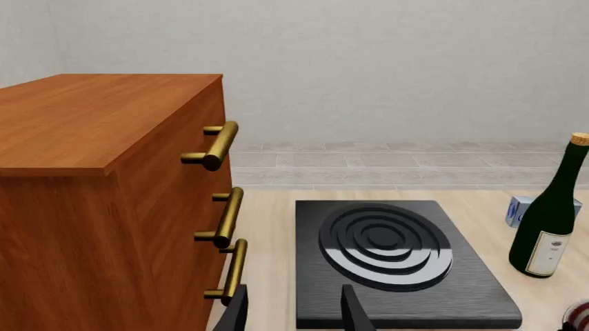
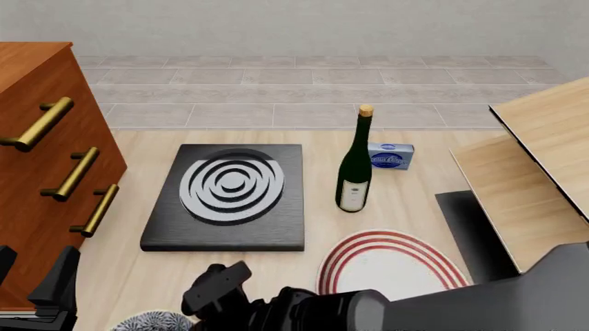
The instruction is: Put the bowl on the stove.
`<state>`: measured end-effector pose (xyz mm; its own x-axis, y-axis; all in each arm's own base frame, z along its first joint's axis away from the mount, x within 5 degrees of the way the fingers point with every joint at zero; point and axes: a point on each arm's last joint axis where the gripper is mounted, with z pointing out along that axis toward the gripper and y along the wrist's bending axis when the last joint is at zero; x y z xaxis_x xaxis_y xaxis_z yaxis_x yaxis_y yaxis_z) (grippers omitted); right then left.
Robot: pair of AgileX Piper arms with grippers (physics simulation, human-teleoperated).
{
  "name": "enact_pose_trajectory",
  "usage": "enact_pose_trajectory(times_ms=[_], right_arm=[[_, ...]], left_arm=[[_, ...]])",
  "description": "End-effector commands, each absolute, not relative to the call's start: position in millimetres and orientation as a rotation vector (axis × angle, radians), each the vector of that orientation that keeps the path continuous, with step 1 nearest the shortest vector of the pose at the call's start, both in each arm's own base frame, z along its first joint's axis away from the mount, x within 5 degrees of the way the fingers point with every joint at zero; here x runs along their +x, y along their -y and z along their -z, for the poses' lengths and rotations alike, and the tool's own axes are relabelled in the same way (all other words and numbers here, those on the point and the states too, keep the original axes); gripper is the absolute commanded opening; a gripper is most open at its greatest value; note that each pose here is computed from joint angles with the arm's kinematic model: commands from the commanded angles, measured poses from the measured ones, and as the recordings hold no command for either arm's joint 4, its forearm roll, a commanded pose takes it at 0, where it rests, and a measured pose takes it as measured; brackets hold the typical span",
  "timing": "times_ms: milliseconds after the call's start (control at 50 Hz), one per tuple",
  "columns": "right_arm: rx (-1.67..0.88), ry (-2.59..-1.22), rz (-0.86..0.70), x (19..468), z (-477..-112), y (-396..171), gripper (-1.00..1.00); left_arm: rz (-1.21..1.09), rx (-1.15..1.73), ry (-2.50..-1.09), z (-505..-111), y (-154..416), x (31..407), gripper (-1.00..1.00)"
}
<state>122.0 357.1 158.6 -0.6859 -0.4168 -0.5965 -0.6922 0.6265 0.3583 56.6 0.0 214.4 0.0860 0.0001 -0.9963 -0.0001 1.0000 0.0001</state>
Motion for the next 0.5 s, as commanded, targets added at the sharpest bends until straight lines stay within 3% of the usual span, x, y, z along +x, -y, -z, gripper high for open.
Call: enact_pose_trajectory(times_ms=[20,500], right_arm=[[-0.887,-2.372,-0.787,126.4,-162.2,-355.1,-1.0],[-0.794,-2.265,-0.83,152.3,-228.7,-339.2,-1.0]], left_arm=[[0.0,0.0,-1.485,-214.4,0.0,56.6,1.0],[0.0,0.0,-1.485,-214.4,0.0,56.6,1.0]])
